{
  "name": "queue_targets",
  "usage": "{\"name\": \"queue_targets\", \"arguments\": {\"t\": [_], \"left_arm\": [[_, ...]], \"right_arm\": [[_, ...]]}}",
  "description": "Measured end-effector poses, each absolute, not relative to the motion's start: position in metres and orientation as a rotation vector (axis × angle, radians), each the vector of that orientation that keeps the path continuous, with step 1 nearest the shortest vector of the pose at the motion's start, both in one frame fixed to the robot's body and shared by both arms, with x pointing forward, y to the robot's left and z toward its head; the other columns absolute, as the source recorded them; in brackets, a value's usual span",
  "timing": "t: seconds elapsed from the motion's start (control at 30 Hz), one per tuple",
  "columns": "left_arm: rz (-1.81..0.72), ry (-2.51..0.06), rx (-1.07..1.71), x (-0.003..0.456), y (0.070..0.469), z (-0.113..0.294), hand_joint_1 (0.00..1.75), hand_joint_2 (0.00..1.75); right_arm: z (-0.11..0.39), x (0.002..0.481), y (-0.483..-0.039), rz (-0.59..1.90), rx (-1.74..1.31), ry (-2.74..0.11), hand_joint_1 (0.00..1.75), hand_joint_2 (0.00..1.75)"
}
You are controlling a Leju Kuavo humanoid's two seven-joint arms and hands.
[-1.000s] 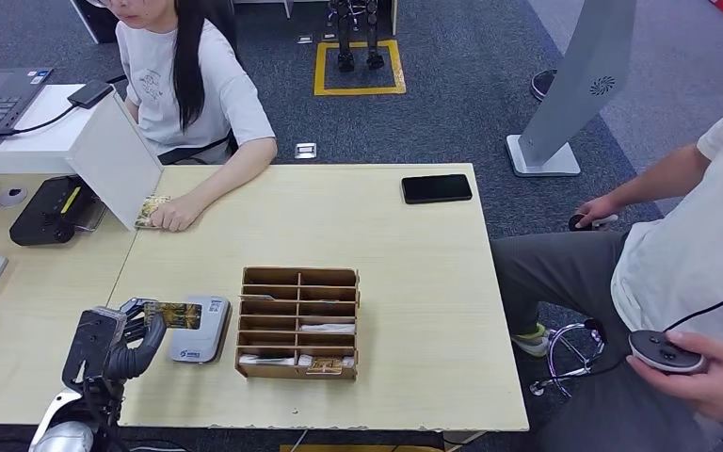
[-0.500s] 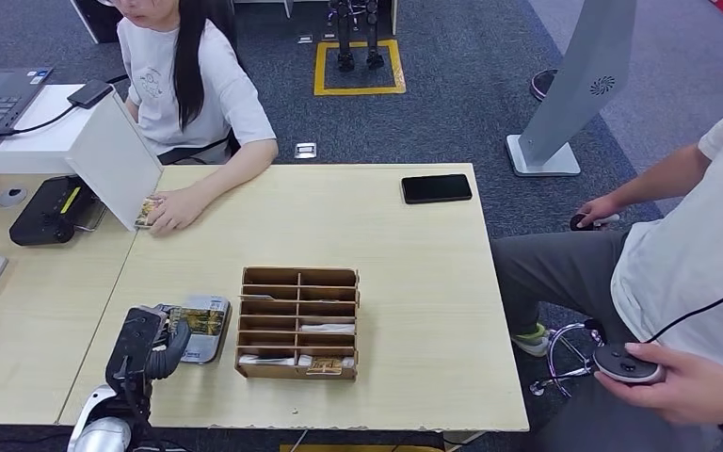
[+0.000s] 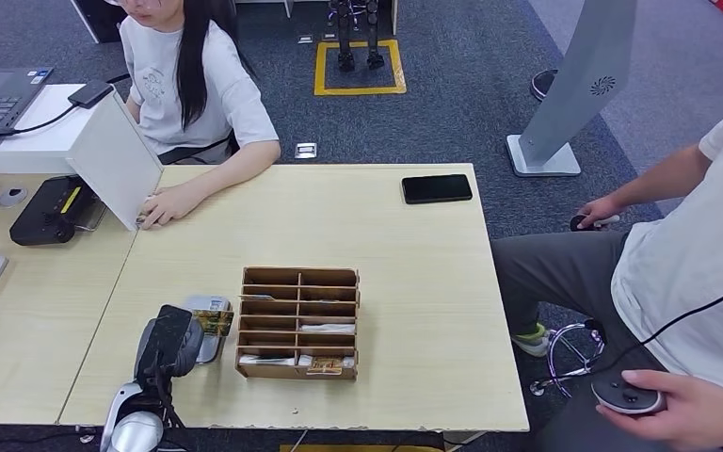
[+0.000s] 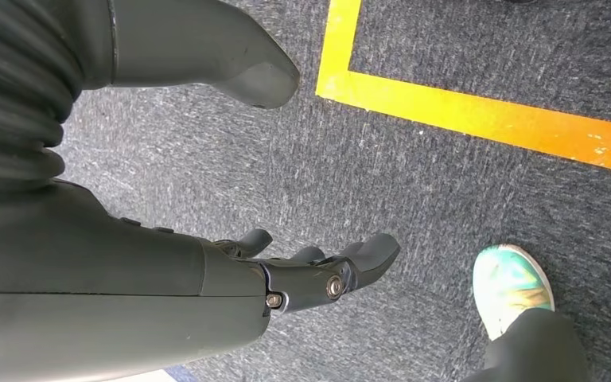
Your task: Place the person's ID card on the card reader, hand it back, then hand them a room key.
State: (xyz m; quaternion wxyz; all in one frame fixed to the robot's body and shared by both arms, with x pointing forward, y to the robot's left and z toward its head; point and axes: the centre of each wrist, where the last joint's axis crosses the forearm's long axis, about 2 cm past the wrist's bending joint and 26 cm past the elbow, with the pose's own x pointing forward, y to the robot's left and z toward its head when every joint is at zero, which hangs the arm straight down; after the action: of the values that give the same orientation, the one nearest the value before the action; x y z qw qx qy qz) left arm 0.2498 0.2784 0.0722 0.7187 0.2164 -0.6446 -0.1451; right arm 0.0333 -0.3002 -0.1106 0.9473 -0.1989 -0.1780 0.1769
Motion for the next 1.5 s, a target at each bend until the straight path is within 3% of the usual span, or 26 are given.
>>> {"name": "queue_targets", "arguments": {"t": [0.83,1.5], "left_arm": [[-0.269,-1.430,0.643,0.252,0.285,0.065,1.75,1.75],[-0.185,-1.429,0.572,0.252,0.299,0.067,1.75,1.75]], "right_arm": [[-0.111,0.034,-0.299,0.380,-0.400,-0.367,0.00,1.75],[-0.111,0.034,-0.298,0.389,-0.399,-0.372,0.00,1.75]]}}
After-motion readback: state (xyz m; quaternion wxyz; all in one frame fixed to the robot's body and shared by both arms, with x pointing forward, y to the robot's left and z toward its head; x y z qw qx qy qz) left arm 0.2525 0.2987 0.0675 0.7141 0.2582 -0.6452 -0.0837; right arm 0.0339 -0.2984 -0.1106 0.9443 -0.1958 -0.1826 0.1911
